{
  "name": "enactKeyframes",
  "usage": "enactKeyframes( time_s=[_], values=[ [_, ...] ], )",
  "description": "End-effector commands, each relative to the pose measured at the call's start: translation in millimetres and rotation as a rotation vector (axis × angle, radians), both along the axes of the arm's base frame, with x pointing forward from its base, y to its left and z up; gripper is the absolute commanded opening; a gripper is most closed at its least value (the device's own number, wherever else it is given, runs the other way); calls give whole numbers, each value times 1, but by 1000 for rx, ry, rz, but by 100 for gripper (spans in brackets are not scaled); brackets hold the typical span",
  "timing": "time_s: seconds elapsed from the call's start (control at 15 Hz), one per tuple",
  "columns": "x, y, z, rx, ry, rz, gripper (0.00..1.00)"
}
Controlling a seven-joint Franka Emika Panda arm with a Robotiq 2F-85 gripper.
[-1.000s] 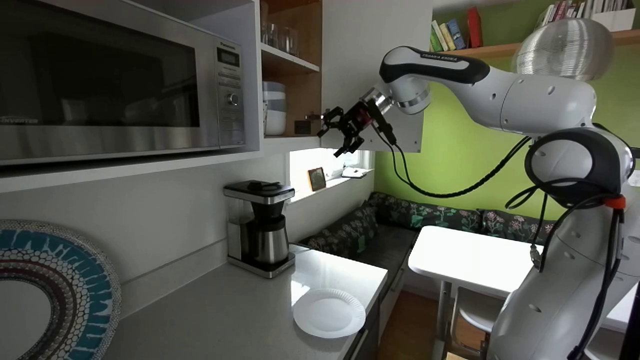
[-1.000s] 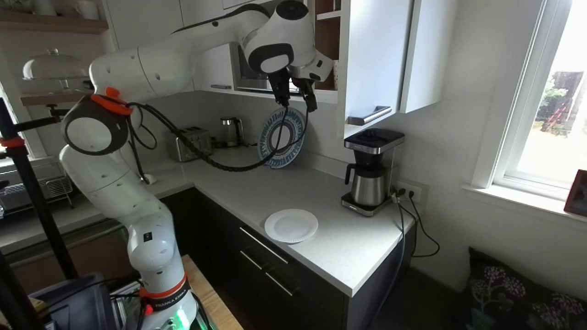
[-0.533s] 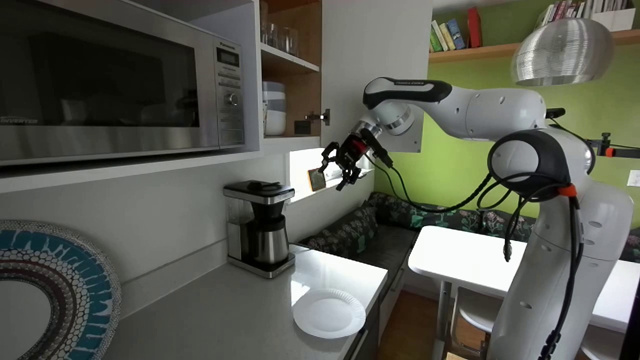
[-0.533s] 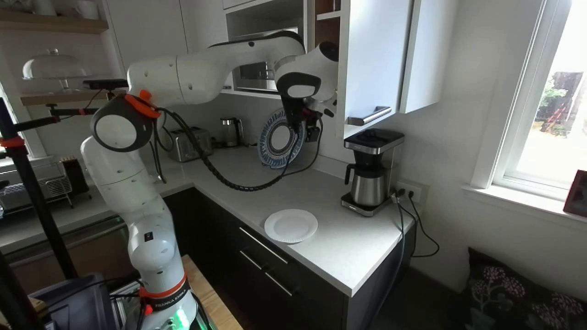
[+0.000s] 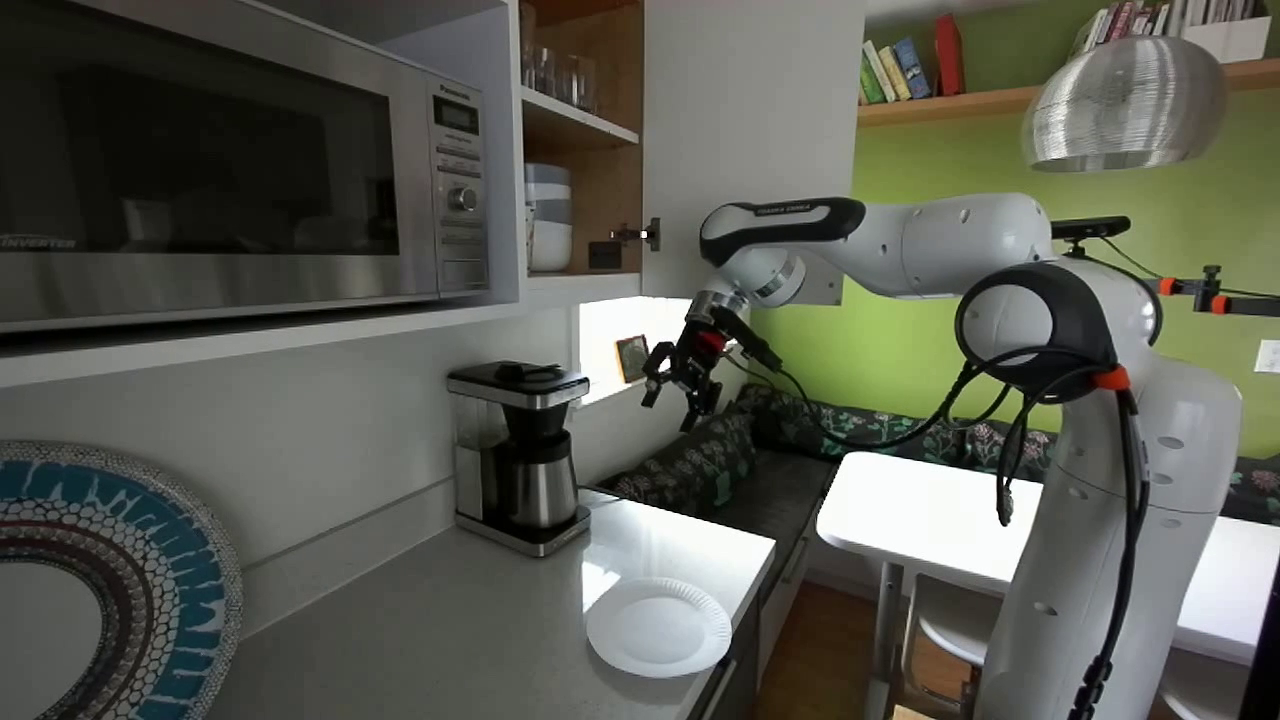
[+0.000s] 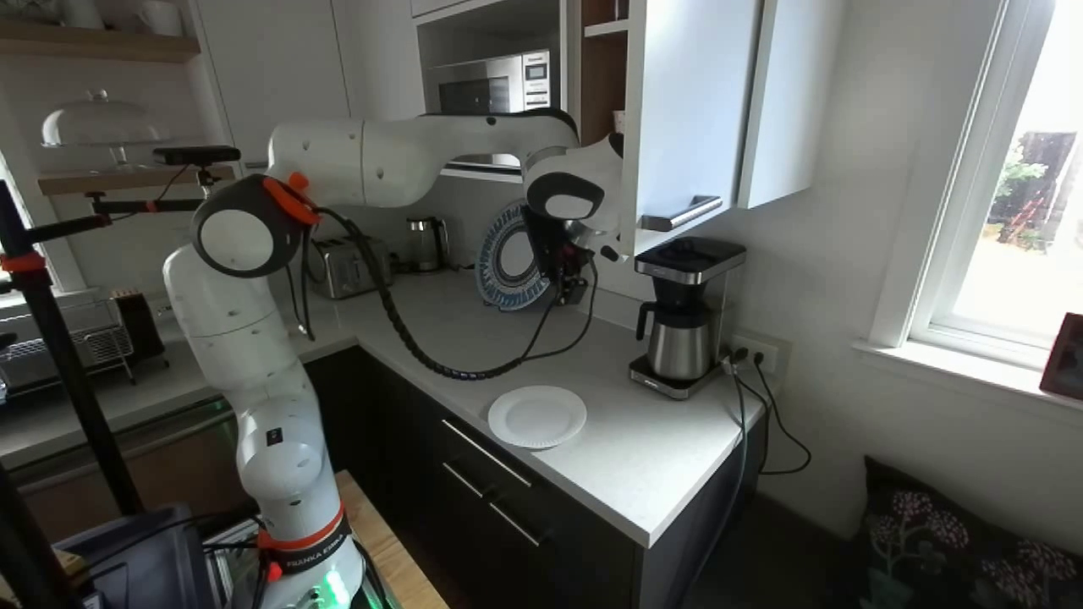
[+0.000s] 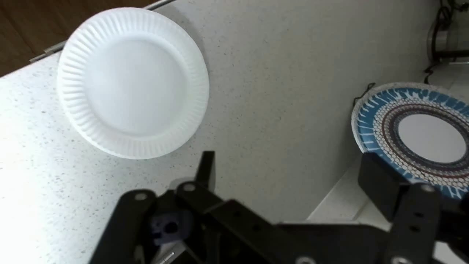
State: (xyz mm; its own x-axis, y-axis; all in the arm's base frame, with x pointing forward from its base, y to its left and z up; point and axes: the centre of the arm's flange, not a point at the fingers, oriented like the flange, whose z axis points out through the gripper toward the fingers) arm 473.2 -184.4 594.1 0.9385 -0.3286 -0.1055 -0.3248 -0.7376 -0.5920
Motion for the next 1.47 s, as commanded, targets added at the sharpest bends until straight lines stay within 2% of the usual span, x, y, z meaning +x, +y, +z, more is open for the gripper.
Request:
enactKeyframes(
  time_s=[0.0,0.27,0.33,0.47,0.73,0.8,1.13,1.4],
  values=[
    [-6,6,-49,-40,19,101,100],
    [-4,5,-93,-36,60,193,100],
    [-2,3,-73,-23,53,161,100],
    [-1,4,-87,-13,68,179,100],
    [0,4,-89,-12,70,183,100],
    [4,4,-101,-24,76,223,100],
    [10,13,-152,-47,26,423,100],
    [13,12,-189,-92,-60,539,100]
  ],
)
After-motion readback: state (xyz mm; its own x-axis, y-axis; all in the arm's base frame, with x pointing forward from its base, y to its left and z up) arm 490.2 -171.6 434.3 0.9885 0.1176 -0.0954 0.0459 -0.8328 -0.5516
